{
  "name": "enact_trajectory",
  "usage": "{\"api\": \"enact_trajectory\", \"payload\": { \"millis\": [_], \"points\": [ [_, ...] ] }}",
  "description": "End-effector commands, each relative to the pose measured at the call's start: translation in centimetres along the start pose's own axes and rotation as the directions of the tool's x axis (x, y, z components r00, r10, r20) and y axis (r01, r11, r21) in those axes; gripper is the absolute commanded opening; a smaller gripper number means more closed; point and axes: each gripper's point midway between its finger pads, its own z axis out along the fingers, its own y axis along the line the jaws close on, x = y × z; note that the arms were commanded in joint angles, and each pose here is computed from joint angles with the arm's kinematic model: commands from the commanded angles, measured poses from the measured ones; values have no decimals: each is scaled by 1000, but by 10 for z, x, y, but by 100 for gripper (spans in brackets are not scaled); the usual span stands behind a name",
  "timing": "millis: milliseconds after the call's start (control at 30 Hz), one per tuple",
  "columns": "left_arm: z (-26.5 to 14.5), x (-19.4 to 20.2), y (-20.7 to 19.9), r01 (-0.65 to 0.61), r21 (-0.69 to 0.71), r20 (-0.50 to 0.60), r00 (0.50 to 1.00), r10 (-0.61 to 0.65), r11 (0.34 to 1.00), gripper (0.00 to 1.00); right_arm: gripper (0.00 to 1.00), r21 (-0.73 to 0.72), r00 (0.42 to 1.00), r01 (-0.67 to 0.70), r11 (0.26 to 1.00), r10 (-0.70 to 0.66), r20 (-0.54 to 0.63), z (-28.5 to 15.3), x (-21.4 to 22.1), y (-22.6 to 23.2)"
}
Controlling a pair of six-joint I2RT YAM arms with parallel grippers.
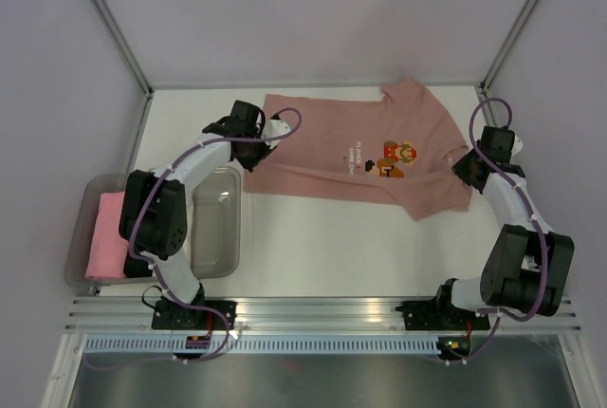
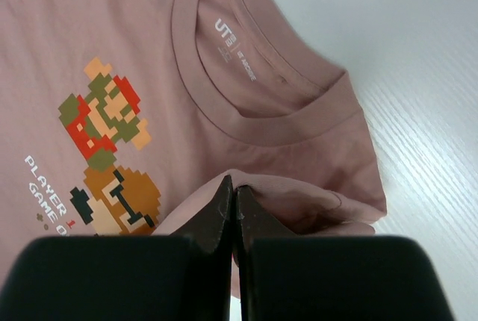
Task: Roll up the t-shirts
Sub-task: Fold the tshirt
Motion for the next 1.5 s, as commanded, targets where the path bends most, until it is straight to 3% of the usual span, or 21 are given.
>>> {"api": "enact_trajectory", "payload": {
  "millis": [0, 433, 1300, 1467],
  "points": [
    [0, -16, 24, -28, -69, 27, 999, 30, 997, 2, 0, -59, 993, 11, 998, -4, 118, 3, -47, 26],
    [24, -21, 37, -20, -86, 7, 1000, 20, 996, 2, 0, -63, 998, 44, 997, -41, 55, 48, -48, 37],
    [51, -12, 51, 15, -114, -47, 999, -20, 993, 2, 0, -26, 996, 88, 996, -88, 22, 92, -55, 47],
    [56, -14, 56, 14, -126, -53, 998, -21, 992, 13, 7, -13, 994, 112, 994, -112, 2, 101, -51, 44]
  ]
}}
